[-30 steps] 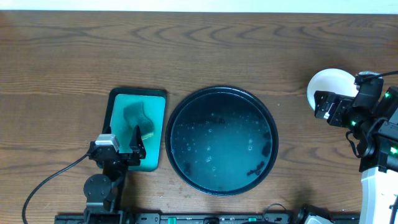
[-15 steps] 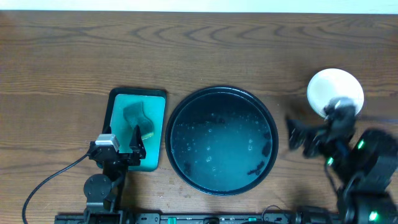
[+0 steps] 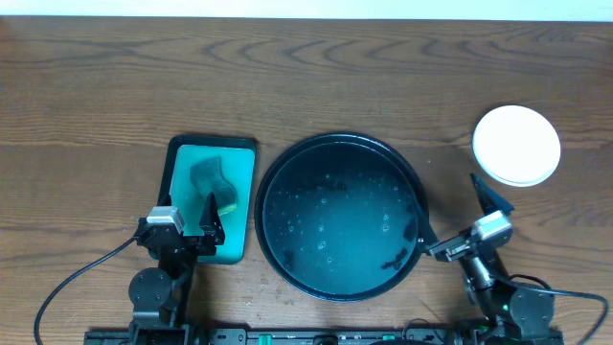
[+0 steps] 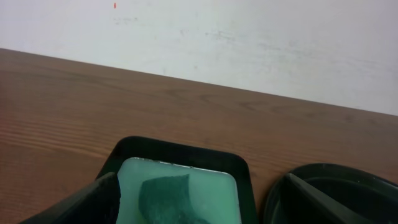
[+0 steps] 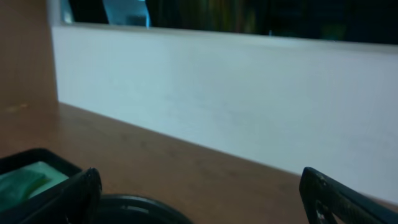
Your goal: Clean dirty plates on tray and stack at the side
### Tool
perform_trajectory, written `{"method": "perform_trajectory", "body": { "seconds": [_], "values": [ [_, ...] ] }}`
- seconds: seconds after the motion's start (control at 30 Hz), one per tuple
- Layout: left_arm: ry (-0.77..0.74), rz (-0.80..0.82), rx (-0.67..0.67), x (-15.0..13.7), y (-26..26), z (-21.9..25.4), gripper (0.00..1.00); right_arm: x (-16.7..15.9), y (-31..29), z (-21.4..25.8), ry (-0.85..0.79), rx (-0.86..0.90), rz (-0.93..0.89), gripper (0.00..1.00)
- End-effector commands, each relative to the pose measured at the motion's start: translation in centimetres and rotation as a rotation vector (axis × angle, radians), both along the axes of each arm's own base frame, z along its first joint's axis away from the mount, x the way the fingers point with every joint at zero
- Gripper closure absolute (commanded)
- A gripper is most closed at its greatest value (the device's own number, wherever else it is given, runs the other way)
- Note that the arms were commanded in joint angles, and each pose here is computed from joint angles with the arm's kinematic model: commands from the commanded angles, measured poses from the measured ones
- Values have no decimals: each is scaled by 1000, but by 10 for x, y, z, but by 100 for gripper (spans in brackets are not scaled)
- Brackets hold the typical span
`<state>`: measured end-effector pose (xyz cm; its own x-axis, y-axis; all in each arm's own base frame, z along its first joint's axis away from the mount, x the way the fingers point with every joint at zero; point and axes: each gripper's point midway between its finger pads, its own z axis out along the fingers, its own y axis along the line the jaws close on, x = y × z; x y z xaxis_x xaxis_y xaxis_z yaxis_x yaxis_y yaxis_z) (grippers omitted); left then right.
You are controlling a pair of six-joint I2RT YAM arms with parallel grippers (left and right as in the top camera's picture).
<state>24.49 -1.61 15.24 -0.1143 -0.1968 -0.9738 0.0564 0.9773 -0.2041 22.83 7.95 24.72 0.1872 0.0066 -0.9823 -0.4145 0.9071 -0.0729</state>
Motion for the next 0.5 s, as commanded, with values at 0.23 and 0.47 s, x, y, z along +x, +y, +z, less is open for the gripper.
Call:
{"method": "perform_trajectory", "body": {
  "seconds": [0.23,0.47],
  "values": [
    [48,-14,-9,-1,-2,-14,18,3,6,-34,26,-4,19,1],
    [48,-14,-9,-1,-2,-14,18,1,0,-42,54,-2,-16,1]
  ]
}}
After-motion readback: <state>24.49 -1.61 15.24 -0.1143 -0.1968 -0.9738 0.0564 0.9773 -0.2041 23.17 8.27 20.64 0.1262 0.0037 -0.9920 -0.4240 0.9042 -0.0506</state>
